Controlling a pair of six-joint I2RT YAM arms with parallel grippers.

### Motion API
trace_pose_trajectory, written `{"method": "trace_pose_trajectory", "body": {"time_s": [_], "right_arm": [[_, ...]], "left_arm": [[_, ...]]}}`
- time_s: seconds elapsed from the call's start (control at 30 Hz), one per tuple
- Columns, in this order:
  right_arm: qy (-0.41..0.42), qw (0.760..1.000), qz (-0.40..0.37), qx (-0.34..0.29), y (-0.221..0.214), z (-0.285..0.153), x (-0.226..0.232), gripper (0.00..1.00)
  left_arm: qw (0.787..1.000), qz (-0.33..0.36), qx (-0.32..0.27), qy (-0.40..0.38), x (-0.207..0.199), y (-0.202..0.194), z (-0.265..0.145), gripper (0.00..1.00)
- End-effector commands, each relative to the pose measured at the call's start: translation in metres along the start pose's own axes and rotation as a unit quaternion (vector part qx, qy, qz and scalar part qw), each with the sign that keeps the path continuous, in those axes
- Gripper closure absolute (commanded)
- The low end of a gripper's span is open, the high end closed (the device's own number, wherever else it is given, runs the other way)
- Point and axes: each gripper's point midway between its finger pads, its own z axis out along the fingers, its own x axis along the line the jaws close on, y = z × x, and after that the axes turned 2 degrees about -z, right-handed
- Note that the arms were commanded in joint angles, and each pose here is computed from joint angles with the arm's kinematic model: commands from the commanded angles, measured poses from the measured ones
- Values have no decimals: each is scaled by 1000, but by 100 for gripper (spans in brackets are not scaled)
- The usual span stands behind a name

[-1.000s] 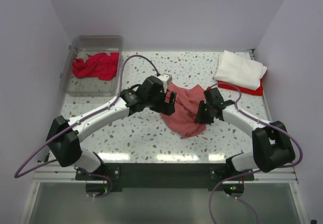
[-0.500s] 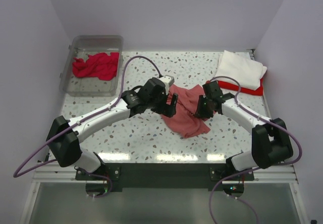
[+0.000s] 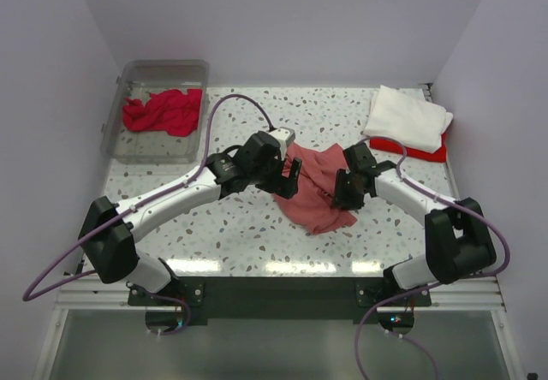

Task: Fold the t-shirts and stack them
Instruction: Flatten the tshirt out

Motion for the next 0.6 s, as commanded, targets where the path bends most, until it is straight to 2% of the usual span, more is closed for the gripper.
{"method": "trace_pose_trajectory", "body": {"time_s": [0.0, 0.1, 0.13, 0.17, 0.23, 0.37, 0.53, 0.57], "right_arm": [[-2, 1000, -1, 17, -8, 7, -1, 61], [14, 1000, -7, 20, -4, 7, 7, 81], [17, 1000, -8, 19, -1, 5, 10, 95], [26, 1000, -11, 7, 11, -1, 18, 100], [30, 999, -15, 5, 22, -6, 25, 100], [45, 998, -31, -43, 79, -34, 57, 100], [40, 997, -35, -63, 125, -46, 80, 100], [52, 994, -35, -87, 144, -59, 91, 100]], "left_arm": [[1000, 10, -18, -5, -4, 9, -8, 2], [1000, 11, -19, -5, -4, 9, -8, 2], [1000, 13, -22, -6, -5, 10, -9, 2], [1000, 15, -23, -7, -6, 10, -9, 2], [999, 19, -30, -13, -10, 13, -10, 2], [998, 28, -40, -28, -25, 21, -10, 2], [997, 37, -44, -43, -46, 23, -6, 1], [997, 37, -50, -46, -50, 28, -8, 1]]}}
